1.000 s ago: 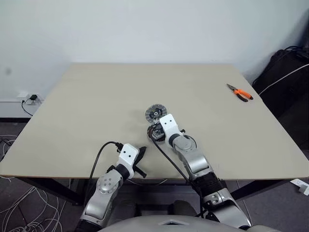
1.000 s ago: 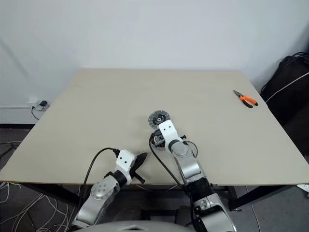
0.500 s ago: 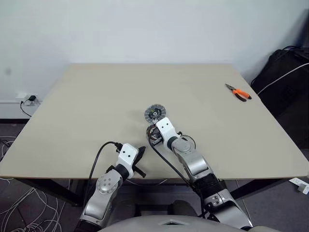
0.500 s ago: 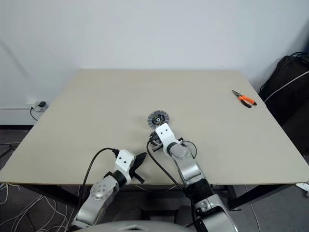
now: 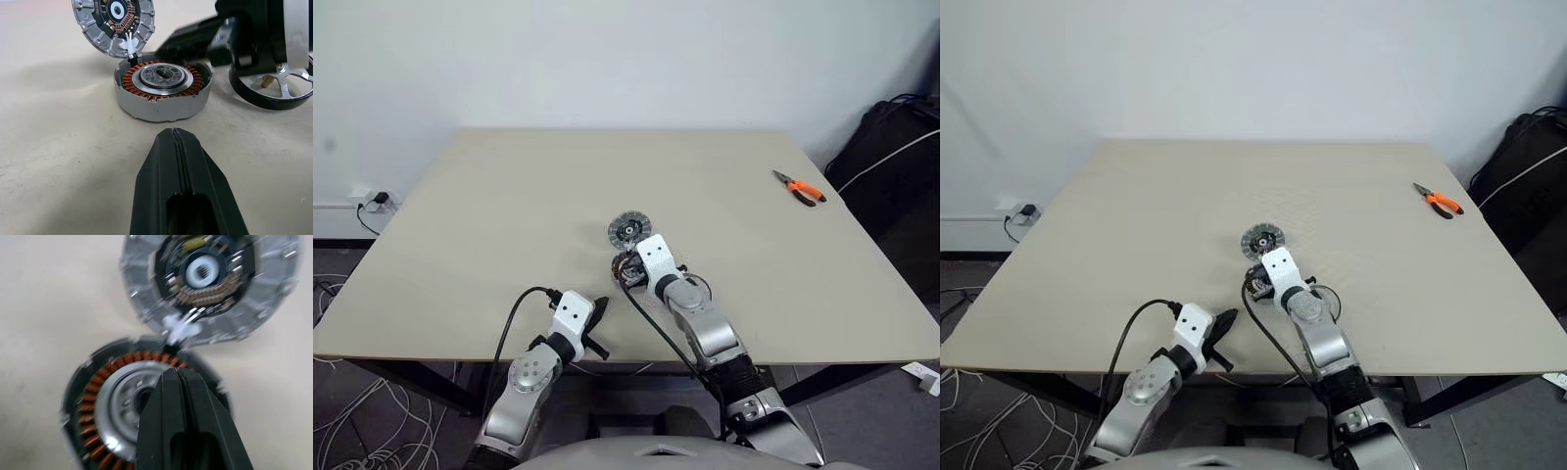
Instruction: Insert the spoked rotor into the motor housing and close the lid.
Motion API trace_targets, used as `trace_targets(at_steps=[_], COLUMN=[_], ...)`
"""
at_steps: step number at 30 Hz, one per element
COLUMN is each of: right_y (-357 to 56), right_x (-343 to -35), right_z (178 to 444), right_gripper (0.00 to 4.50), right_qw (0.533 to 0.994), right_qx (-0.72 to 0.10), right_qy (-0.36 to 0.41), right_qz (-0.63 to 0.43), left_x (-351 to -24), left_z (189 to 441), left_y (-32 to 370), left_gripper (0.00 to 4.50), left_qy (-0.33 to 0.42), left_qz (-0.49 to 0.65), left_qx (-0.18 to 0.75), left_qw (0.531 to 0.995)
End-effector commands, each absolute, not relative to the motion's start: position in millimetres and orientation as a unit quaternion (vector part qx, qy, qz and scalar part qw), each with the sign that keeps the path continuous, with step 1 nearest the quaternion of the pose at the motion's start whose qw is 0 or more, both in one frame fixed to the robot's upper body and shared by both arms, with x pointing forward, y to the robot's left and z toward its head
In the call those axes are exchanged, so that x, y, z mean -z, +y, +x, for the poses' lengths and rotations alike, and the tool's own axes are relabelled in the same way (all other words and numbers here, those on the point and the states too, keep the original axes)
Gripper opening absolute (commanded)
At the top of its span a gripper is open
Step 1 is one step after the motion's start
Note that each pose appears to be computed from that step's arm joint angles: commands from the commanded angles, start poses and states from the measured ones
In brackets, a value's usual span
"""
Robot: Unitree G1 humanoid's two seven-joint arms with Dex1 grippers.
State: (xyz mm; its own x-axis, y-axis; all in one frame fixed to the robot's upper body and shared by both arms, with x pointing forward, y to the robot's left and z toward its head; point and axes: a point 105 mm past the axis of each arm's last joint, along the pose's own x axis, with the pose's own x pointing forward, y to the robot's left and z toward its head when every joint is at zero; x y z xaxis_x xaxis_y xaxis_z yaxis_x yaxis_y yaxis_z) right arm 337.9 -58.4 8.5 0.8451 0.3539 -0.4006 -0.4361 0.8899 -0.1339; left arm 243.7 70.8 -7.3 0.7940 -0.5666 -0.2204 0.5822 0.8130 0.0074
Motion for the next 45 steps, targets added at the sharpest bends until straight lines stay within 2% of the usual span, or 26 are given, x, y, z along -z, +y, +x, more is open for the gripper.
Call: trace_targets(at_steps=[1, 12, 22, 26, 30, 39, 45], right_y=[-48.6, -31.3, -48.7, -52.5, -51.1, -38.2, -41.7], right_x=[-21.7, 1.1, -36.6, -40.3, -34.1, 8.0, -2.3], right_z=[343.8, 333.6, 346.9, 346.8, 344.9, 323.9, 328.7], right_gripper=[0.04, 0.04, 0.04, 0.04, 0.04, 0.04, 0.04], right_qw=[0.957, 0.932, 0.961, 0.963, 0.960, 0.929, 0.937], right_qx=[-0.219, -0.267, -0.223, -0.217, -0.220, -0.268, -0.258], right_qy=[0.160, 0.204, 0.137, 0.132, 0.143, 0.221, 0.202], right_qz=[-0.106, -0.133, -0.094, -0.094, -0.099, -0.126, -0.118], left_x=[-5.6, -6.1, -5.9, -5.5, -5.6, -5.9, -5.8], left_z=[247.7, 246.8, 246.4, 246.3, 246.9, 247.2, 247.1], left_y=[68.3, 70.9, 71.1, 69.5, 67.8, 69.2, 70.4], left_gripper=[0.00, 0.00, 0.00, 0.00, 0.00, 0.00, 0.00], left_qy=[0.080, 0.081, 0.081, 0.082, 0.082, 0.081, 0.082], left_qz=[0.037, 0.038, 0.035, 0.035, 0.035, 0.035, 0.035], left_qx=[0.307, 0.302, 0.300, 0.303, 0.306, 0.303, 0.300], left_qw=[0.948, 0.949, 0.950, 0.949, 0.948, 0.949, 0.950])
